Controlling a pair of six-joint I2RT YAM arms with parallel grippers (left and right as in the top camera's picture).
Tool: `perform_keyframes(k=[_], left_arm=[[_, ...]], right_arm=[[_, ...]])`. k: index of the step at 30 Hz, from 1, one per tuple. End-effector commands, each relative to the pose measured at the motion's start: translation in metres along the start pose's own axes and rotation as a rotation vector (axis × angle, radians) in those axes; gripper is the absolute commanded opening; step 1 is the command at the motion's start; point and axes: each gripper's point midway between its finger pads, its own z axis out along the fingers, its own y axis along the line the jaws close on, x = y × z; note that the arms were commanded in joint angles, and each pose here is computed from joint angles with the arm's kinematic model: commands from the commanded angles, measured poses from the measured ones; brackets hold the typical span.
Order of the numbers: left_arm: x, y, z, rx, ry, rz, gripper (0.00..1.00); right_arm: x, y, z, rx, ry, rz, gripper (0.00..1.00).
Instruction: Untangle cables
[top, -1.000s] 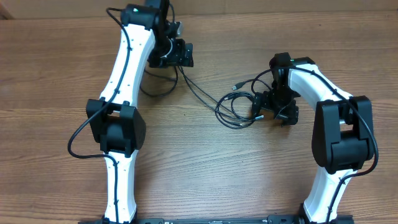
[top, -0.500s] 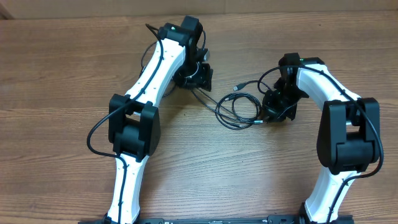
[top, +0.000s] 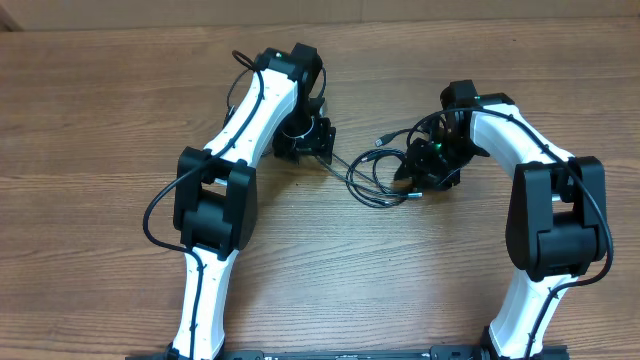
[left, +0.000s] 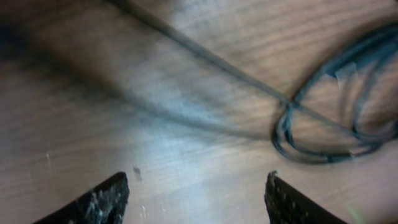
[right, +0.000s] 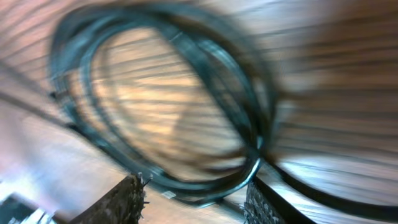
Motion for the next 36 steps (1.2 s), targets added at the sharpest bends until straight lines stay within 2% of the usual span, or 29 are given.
perform_keyframes(k=[1,7,10,13,16,17,22,25,29,31,36], left_arm=[[-0.008,0.008,0.015,-0.038,-0.043,-0.031,0.7],[-0.017,-0.008,0.031,0.076,-0.071,-0.012,0.68],[-0.015,-0.007,0.033,0.077,-0.064,-0.004,0.62],[-0.014,-0.007,0.033,0.075,-0.062,0.017,0.61],[-0.014,-0.007,0.033,0.076,-0.064,0.02,0.62],[-0.015,-0.007,0.033,0.076,-0.064,0.021,0.62],[-0.014,-0.007,0.033,0.075,-0.063,0.024,0.62],[-0.014,-0.007,0.033,0.076,-0.063,0.024,0.62],[-0.014,-0.007,0.033,0.076,-0.064,0.024,0.61],[-0.015,-0.007,0.033,0.075,-0.065,0.024,0.6],[-0.014,-0.005,0.032,0.068,-0.062,0.02,0.57]], right_arm=[[-0.009,0.045,-0.032,-0.166,-0.072,-0.148,0.54],[-0.005,0.057,-0.019,-0.14,-0.076,-0.199,0.55],[-0.014,0.052,-0.006,-0.038,-0.129,-0.157,0.55],[-0.019,0.045,0.003,0.072,-0.173,-0.135,0.54],[-0.018,0.05,0.014,0.146,-0.192,-0.187,0.48],[-0.018,0.053,0.016,0.165,-0.205,-0.202,0.41],[-0.021,0.048,0.023,0.278,-0.275,-0.148,0.35],[-0.021,0.047,0.031,0.267,-0.289,-0.137,0.31],[-0.023,0.047,0.035,0.254,-0.302,-0.141,0.04],[-0.024,0.055,0.024,0.215,-0.304,-0.137,0.04],[-0.027,0.094,-0.035,-0.084,-0.332,-0.147,0.04]])
